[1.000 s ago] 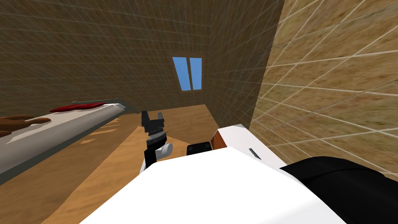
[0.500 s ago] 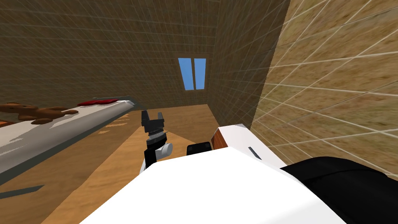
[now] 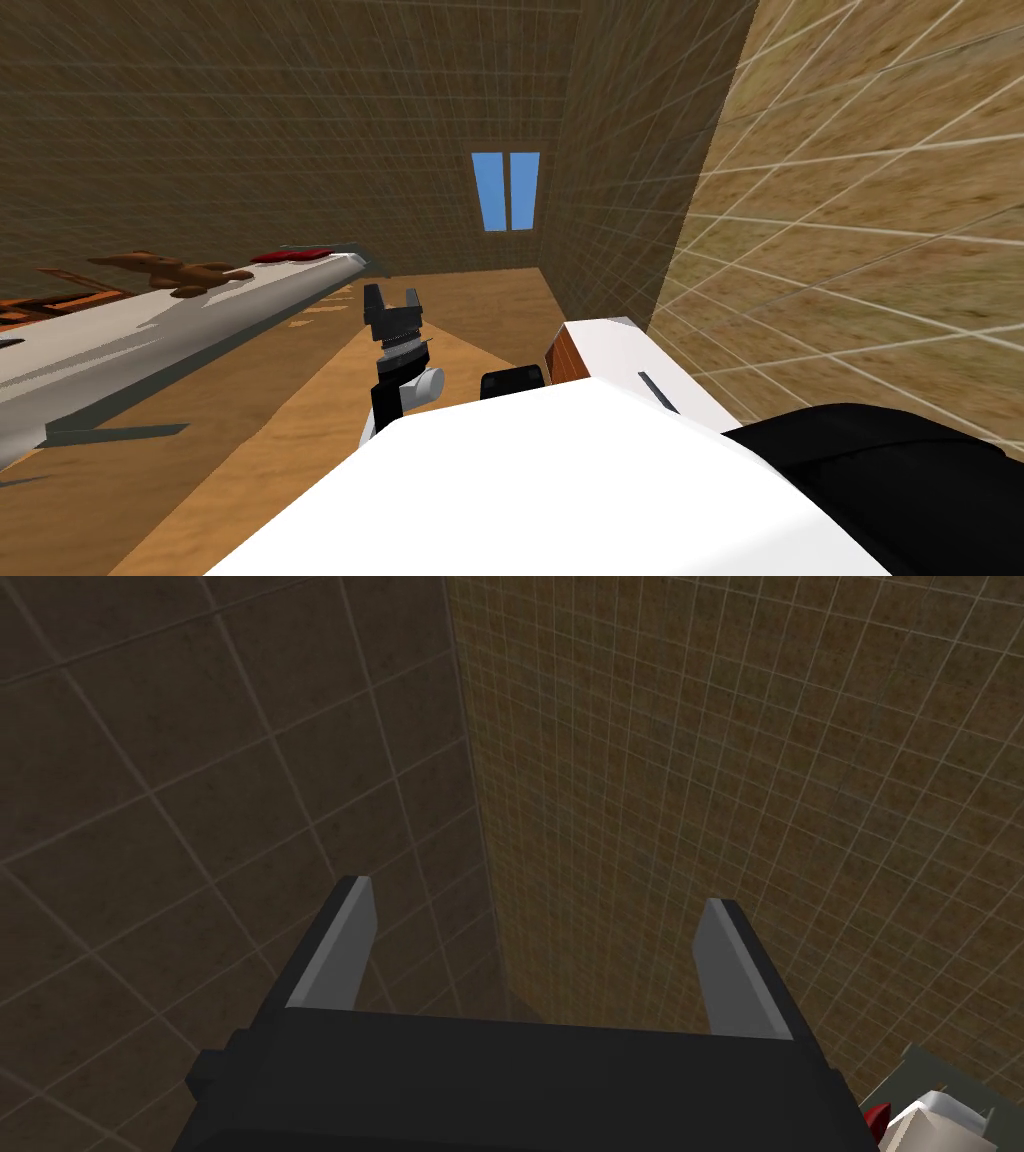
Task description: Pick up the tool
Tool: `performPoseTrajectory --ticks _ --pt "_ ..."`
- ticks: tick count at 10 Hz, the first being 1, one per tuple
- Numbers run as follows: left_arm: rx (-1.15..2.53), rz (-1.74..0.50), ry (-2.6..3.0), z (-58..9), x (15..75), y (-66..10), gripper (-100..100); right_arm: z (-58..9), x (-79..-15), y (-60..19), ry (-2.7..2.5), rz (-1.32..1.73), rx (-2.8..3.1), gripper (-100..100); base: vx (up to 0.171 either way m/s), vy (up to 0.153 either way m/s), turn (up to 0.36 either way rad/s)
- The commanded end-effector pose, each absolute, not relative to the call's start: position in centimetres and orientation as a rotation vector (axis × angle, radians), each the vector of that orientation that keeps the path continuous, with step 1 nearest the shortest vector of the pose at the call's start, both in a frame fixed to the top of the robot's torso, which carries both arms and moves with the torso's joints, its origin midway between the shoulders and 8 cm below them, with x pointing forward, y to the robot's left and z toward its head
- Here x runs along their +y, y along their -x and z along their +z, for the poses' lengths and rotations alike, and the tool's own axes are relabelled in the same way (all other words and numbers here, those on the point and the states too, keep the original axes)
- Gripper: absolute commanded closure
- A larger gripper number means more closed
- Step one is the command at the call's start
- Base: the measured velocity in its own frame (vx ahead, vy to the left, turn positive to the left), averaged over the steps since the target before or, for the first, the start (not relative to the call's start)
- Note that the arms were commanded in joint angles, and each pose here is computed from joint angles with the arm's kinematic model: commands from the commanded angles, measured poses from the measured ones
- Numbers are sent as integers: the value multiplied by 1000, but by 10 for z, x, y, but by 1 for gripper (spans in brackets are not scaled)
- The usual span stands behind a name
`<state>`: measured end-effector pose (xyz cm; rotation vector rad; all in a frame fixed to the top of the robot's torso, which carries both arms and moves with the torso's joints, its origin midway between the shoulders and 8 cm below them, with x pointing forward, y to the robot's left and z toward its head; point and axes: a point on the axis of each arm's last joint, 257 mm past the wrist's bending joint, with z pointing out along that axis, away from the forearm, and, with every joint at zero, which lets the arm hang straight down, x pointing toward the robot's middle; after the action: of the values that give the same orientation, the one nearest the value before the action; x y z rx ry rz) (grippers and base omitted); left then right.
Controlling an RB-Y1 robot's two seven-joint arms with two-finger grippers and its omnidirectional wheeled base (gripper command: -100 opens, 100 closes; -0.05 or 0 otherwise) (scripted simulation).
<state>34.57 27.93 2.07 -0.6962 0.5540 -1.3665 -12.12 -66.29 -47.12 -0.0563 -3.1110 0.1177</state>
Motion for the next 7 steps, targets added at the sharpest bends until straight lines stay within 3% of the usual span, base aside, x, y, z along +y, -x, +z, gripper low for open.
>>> performPoseTrajectory --ticks 1,5,7 --pt "554 -1366 696 21 279 -346 0 -472 -663 117 106 120 -3111 -100 -110 22 142" --pt "554 -1366 696 21 279 -346 0 -476 -664 101 178 128 -3107 -100 -142 37 155" --pt "554 -1366 696 21 279 -346 0 -475 -665 101 182 127 -3107 -100 -27 10 -17"
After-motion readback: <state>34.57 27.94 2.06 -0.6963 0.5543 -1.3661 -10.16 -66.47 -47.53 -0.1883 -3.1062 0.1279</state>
